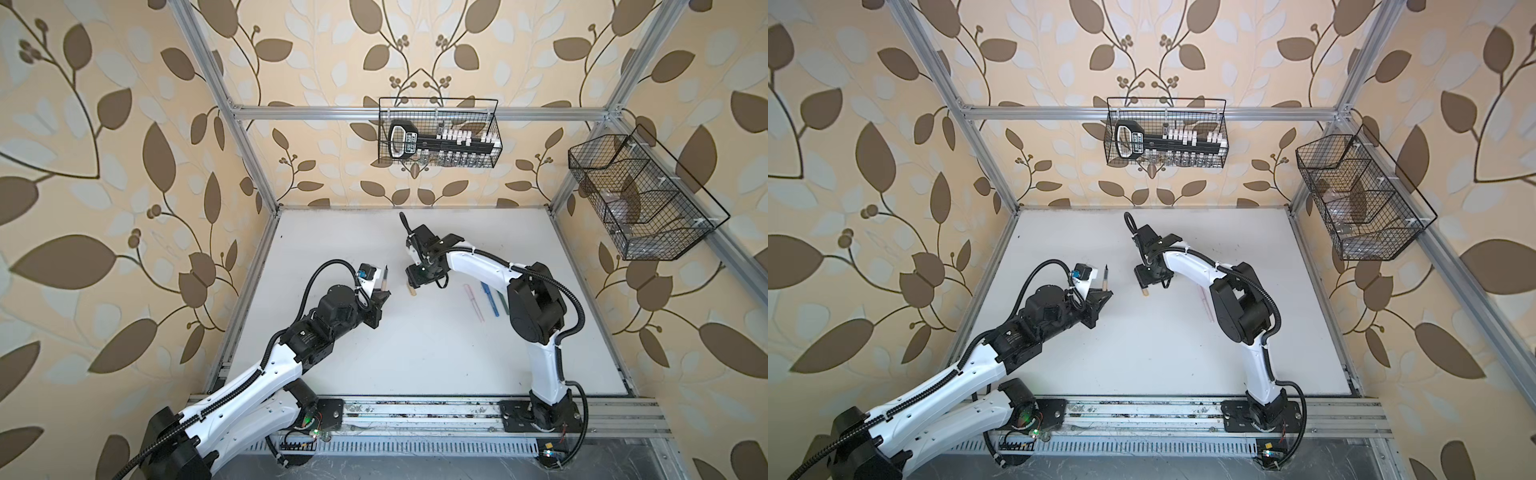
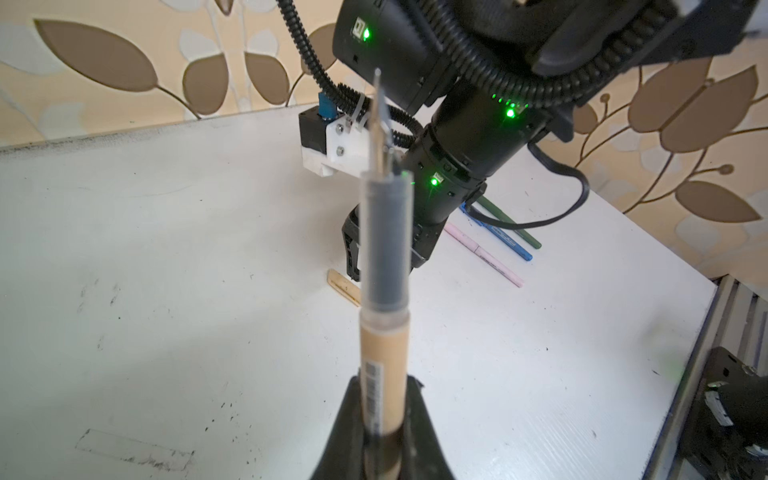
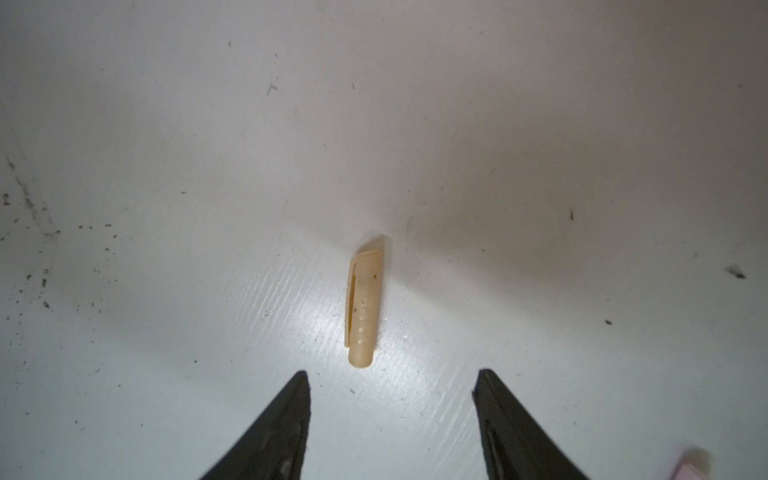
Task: Insert the pens into the pen caps
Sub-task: 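Lower the open right gripper down over the wooden cap, then close the right gripper on the wooden cap, then lift the wooden cap and swing it toward the left gripper's pen, then lower the wooden cap onto the pen nib held by the left gripper, then press the cap down onto the pen with the right gripper while the left holds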
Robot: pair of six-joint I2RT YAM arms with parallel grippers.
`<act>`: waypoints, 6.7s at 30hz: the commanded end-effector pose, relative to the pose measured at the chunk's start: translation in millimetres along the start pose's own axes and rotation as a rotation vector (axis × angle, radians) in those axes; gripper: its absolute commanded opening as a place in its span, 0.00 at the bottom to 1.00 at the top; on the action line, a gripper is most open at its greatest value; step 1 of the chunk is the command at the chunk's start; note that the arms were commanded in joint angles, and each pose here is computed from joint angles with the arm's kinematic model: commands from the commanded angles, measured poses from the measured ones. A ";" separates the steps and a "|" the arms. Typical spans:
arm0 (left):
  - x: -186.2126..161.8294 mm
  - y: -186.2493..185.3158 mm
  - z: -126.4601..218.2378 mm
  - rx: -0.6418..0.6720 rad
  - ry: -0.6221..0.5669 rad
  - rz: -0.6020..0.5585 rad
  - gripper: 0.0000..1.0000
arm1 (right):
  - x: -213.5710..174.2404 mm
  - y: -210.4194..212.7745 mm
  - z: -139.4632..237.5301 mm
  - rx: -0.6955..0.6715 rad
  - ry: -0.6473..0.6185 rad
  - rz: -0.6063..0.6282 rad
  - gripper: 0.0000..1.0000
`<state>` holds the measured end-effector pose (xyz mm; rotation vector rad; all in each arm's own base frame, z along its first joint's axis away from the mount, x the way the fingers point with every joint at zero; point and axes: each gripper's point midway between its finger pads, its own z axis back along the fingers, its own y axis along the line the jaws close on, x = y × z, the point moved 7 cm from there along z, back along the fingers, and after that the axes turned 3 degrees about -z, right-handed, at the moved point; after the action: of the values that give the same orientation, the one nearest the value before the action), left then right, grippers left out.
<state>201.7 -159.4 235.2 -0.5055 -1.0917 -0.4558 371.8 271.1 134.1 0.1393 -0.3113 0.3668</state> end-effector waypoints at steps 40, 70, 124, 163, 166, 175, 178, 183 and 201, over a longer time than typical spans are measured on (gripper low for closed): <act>1.3 -1.9 -11.2 -0.013 0.012 -0.018 0.00 | -6.3 12.7 -40.1 -0.039 0.024 0.058 0.19; 13.7 -90.3 -47.8 -0.451 0.142 -0.117 0.00 | -82.2 -54.7 150.3 0.716 -0.901 -0.373 0.21; 17.5 -101.8 -42.4 -0.484 0.102 -0.106 0.00 | -109.9 -19.3 197.6 0.846 -1.017 -0.334 0.22; 65.1 -108.5 -44.8 -0.456 -0.056 -0.152 0.00 | -136.9 -10.3 192.1 0.738 -0.955 -0.215 0.41; 63.3 -109.3 -45.2 -0.464 -0.046 -0.153 0.00 | -139.4 -10.3 199.7 0.684 -0.921 -0.150 0.52; 57.7 -109.6 -44.5 -0.480 -0.026 -0.145 0.00 | -119.8 -34.8 237.2 0.795 -0.945 -0.151 0.57; 57.6 -110.1 -44.0 -0.487 -0.024 -0.144 0.00 | -106.0 -30.1 239.6 0.824 -0.901 -0.098 0.57; 57.0 -110.3 -44.1 -0.488 -0.021 -0.144 0.00 | -94.8 -24.7 245.4 0.859 -0.890 -0.049 0.56; 59.4 -111.0 -43.8 -0.491 -0.025 -0.143 0.00 | -91.5 -16.4 243.2 0.896 -0.861 -0.021 0.44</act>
<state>194.8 -276.4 266.3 -0.8157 -0.9745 -0.8304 234.2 176.6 322.3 1.1707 -0.9583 0.3458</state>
